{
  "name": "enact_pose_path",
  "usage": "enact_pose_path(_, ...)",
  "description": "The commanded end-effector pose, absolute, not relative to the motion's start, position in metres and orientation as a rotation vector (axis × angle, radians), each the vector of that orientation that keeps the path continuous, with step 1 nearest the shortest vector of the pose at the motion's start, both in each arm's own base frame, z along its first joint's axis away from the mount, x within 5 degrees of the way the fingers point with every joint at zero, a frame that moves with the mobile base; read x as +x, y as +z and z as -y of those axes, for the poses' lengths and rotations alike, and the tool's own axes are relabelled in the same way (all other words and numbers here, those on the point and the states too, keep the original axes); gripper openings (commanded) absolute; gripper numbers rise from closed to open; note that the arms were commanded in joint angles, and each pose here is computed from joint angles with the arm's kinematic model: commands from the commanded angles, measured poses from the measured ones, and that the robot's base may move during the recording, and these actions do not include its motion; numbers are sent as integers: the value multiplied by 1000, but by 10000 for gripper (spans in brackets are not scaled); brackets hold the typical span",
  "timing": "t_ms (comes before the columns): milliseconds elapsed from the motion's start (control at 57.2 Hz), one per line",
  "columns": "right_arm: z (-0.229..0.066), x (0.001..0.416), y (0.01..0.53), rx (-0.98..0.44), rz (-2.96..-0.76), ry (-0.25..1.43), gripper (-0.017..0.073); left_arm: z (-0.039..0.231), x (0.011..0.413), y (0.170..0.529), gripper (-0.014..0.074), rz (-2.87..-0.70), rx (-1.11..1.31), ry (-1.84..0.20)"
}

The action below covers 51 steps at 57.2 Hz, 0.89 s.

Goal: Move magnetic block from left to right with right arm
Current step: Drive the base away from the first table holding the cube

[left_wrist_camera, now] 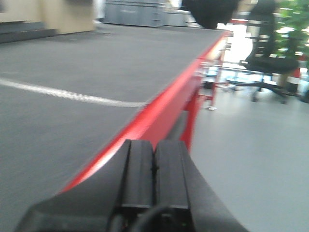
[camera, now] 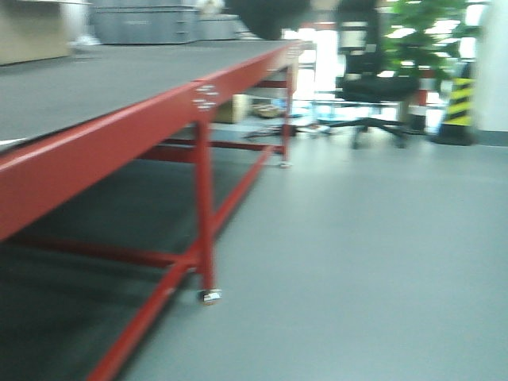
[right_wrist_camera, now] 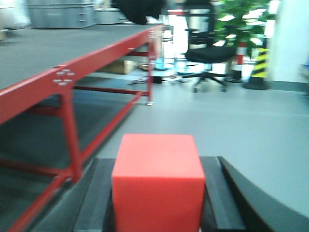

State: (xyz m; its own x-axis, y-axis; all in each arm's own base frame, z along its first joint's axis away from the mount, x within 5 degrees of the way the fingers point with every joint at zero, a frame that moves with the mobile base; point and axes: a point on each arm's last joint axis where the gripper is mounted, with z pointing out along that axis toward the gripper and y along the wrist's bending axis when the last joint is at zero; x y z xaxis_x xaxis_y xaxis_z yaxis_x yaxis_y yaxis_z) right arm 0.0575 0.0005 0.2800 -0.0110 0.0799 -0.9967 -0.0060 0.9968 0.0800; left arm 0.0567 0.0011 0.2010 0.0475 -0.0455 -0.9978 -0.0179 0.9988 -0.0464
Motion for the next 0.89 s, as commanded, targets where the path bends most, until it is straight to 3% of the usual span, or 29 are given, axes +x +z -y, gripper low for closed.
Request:
enact_pose_path(0,0,56,298,45,-1466,57,329,-1,56,206,-126,-1439,-54,-32)
enact_pose_path(874,0,56,298,45,-1466,57,329,-1,56,206,-126,-1439,-54,-32)
